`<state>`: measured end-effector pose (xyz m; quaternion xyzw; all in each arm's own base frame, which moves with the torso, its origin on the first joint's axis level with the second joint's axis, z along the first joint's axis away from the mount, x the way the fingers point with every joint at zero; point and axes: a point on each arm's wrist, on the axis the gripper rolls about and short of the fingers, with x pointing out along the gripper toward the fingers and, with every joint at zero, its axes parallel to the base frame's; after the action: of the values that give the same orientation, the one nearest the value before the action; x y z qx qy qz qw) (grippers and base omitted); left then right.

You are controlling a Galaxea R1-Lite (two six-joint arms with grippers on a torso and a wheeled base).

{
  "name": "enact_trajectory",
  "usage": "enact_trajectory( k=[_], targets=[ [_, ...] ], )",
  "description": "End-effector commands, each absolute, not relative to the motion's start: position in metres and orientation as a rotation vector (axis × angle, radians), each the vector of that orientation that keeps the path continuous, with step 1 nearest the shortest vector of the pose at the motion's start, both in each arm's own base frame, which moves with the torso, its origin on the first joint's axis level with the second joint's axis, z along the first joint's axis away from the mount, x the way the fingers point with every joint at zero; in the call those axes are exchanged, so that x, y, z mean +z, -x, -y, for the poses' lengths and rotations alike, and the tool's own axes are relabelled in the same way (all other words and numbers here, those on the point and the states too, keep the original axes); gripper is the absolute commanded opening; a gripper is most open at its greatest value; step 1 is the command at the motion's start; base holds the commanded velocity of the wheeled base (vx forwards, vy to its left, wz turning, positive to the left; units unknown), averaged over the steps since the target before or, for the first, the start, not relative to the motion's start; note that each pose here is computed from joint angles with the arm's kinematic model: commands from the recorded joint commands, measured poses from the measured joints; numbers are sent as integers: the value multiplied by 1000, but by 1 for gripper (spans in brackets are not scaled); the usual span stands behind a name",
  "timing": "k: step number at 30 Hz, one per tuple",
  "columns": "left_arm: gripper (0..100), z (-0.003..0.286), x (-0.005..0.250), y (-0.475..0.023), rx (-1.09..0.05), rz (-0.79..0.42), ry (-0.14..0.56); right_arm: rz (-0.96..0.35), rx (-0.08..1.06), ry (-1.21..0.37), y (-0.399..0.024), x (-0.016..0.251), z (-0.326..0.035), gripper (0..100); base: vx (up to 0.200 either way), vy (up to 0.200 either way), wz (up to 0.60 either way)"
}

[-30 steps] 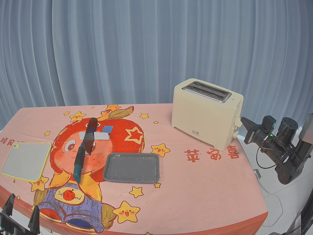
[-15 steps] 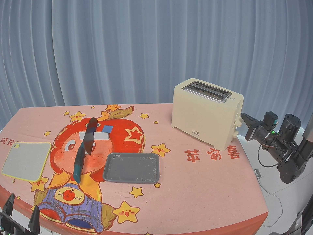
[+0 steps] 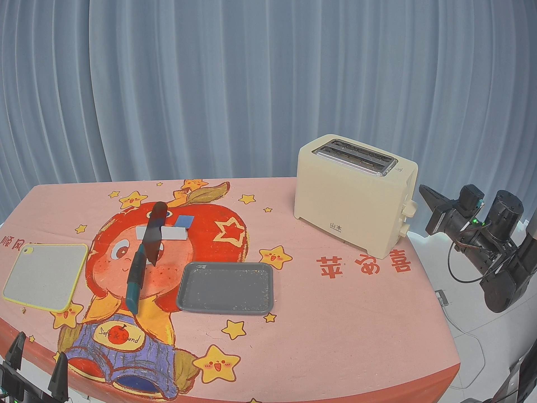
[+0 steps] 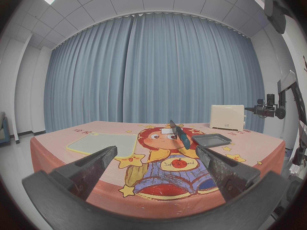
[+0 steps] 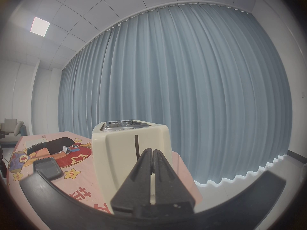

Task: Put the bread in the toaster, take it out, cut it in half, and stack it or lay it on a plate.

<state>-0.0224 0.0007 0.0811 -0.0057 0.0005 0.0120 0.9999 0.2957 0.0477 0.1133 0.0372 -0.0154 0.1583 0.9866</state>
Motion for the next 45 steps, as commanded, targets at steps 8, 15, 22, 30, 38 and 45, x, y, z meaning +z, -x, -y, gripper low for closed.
enact_trajectory(
  k=[8, 15, 22, 30, 38, 45],
  targets=[
    [100, -1, 76, 21, 25, -20, 12, 64, 321, -69, -291, 121, -48, 0, 0, 0, 0],
    [100, -1, 76, 21, 25, -20, 12, 82, 300, -68, -287, 127, -50, 0, 0, 0, 0],
    [100, -1, 76, 21, 25, -20, 12, 81, 305, -64, -283, 128, -50, 0, 0, 0, 0],
    [100, -1, 76, 21, 25, -20, 13, 88, 297, -49, -280, 130, -50, 0, 0, 0, 0],
    [100, -1, 76, 21, 25, -20, 12, 85, 304, -40, -279, 129, -51, 0, 0, 0, 0],
    [100, -1, 76, 21, 25, -20, 12, 90, 322, -35, -277, 130, -56, 0, 0, 0, 0]
  ],
)
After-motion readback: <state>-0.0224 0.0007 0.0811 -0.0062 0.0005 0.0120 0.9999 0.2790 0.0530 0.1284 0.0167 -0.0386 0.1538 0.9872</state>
